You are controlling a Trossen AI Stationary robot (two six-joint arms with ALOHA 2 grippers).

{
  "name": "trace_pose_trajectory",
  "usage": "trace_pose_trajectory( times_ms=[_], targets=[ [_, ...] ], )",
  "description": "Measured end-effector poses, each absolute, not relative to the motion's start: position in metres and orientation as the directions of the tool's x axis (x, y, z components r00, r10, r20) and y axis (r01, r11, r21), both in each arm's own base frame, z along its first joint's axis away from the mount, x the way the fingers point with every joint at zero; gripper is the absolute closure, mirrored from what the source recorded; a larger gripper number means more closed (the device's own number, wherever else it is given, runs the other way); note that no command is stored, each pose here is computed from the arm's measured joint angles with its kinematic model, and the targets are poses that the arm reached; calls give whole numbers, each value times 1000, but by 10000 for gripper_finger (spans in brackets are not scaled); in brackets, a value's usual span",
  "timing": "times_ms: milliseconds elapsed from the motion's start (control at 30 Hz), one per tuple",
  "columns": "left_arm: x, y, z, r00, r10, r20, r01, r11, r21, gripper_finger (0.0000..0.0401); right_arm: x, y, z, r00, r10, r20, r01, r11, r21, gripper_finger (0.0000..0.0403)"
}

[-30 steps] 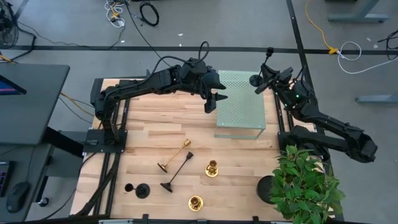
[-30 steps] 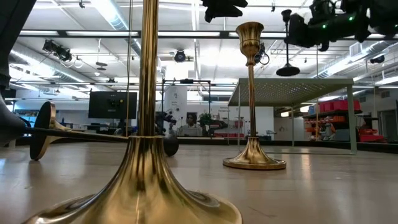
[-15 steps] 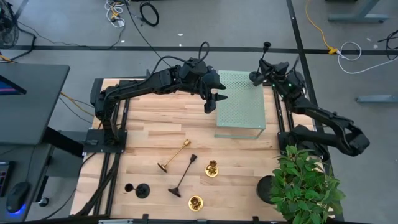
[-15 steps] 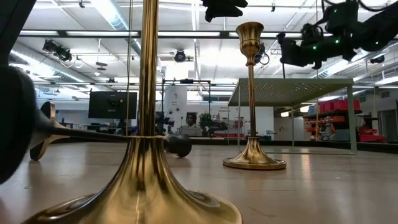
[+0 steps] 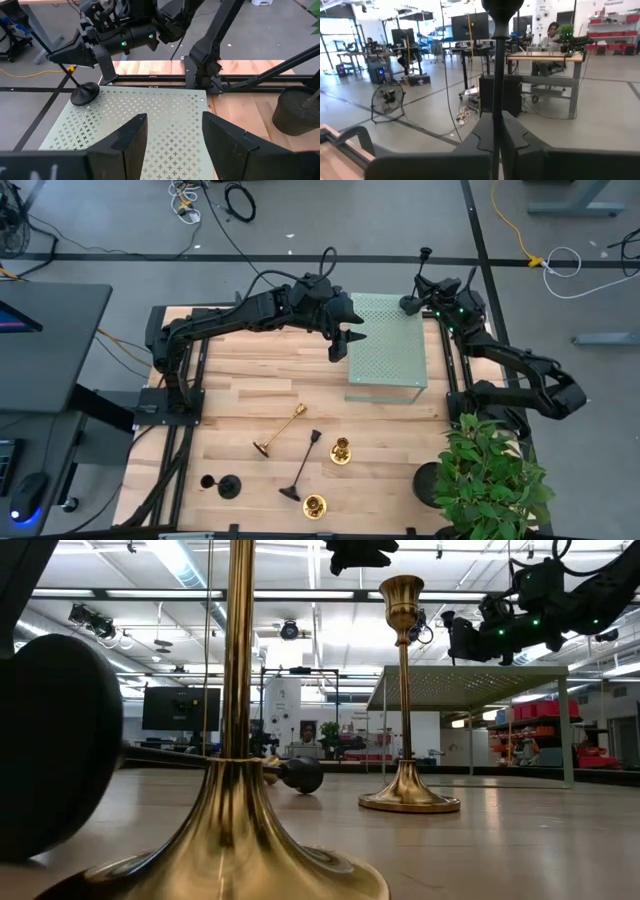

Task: Pick & Place candle stick holders
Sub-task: Put the top black candle holder on the shelf

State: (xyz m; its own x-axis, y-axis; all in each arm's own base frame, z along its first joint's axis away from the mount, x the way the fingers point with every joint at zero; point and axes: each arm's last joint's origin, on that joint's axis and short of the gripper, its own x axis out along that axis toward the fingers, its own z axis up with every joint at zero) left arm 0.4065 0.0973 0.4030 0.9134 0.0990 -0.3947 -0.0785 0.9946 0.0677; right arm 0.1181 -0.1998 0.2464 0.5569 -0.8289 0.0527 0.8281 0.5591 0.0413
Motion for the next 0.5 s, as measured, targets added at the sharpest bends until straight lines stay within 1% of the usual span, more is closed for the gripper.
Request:
trace_pose_trajectory(
  times_ms=[500],
  targets=[
    [407, 97, 403, 914, 98, -394, -79, 995, 65, 211, 119, -200, 244, 589, -808, 27, 806, 589, 61, 403]
  ],
)
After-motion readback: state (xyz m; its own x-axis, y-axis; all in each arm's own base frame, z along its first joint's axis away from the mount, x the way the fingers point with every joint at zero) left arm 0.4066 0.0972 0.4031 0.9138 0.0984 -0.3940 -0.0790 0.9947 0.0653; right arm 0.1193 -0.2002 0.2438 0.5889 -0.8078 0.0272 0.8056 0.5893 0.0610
